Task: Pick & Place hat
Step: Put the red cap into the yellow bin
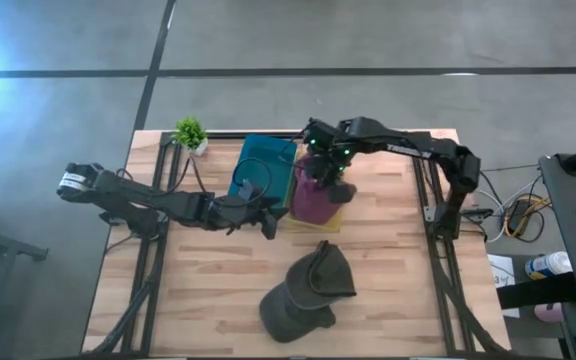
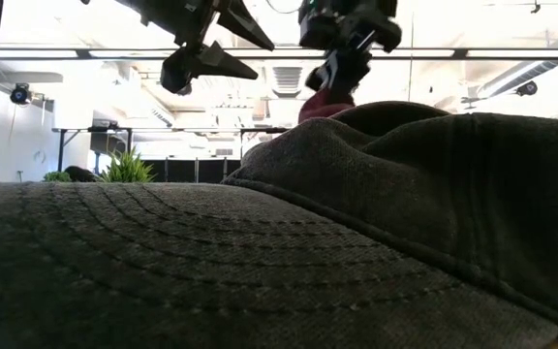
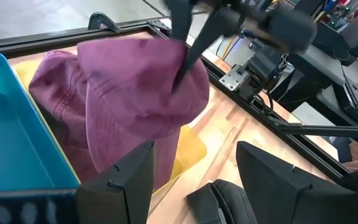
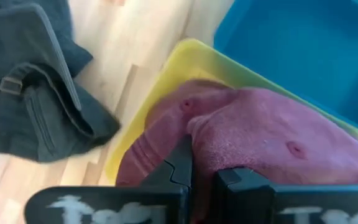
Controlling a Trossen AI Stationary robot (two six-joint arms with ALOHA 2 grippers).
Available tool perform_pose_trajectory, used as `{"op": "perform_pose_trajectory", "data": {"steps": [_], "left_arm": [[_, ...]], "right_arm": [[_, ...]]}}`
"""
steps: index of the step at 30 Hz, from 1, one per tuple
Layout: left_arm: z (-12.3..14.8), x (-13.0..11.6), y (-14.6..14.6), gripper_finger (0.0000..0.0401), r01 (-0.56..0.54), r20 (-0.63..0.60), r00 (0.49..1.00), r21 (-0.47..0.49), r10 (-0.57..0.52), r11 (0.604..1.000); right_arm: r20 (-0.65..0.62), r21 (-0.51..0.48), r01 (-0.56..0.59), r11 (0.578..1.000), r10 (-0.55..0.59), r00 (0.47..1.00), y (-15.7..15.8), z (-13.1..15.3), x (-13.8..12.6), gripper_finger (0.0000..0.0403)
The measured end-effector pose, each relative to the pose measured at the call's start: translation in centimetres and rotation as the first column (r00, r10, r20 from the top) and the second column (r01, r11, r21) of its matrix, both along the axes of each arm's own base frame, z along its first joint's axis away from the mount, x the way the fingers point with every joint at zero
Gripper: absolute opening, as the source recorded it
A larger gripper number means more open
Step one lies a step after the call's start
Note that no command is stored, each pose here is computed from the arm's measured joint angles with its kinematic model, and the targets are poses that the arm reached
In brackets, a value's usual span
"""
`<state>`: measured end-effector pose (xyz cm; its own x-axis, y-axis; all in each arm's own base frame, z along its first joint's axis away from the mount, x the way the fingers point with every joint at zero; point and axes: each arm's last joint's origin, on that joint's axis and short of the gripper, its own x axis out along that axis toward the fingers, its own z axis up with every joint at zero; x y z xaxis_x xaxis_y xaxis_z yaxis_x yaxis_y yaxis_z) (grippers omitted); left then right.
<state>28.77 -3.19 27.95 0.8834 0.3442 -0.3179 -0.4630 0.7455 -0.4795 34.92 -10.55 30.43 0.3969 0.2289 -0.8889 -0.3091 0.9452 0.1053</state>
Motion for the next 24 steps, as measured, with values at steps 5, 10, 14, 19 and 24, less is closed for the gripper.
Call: {"op": "perform_pose_trajectory", "data": {"steps": [5,10,14,19,24], "left_arm": [[0.0,0.0,0.0,0.0216,0.001,-0.002,1.000,0.004,-0.001,1.000],[0.0,0.0,0.0,0.0216,0.004,-0.006,1.000,0.012,-0.004,1.000],[0.0,0.0,0.0,0.0216,0.009,-0.015,1.000,0.027,-0.008,1.000],[0.0,0.0,0.1,0.0216,0.013,-0.022,1.000,0.046,-0.012,0.999],[1.0,-0.2,0.4,0.0216,-0.029,0.001,1.000,0.097,0.029,0.995]], "right_arm": [[-0.020,0.045,-0.014,0.999,0.015,1.000,-0.4,-2.8,2.0,0.0008],[0.005,0.040,-0.017,0.999,0.016,1.000,-0.7,-3.3,3.3,0.0008],[0.036,0.034,-0.010,0.999,0.008,0.999,-0.8,-2.9,3.8,0.0008],[0.012,0.074,0.079,0.994,-0.080,0.997,-1.3,-2.4,3.6,0.0021],[-0.022,0.091,0.114,0.989,-0.112,0.993,-1.4,-2.6,3.3,0.0077]]}}
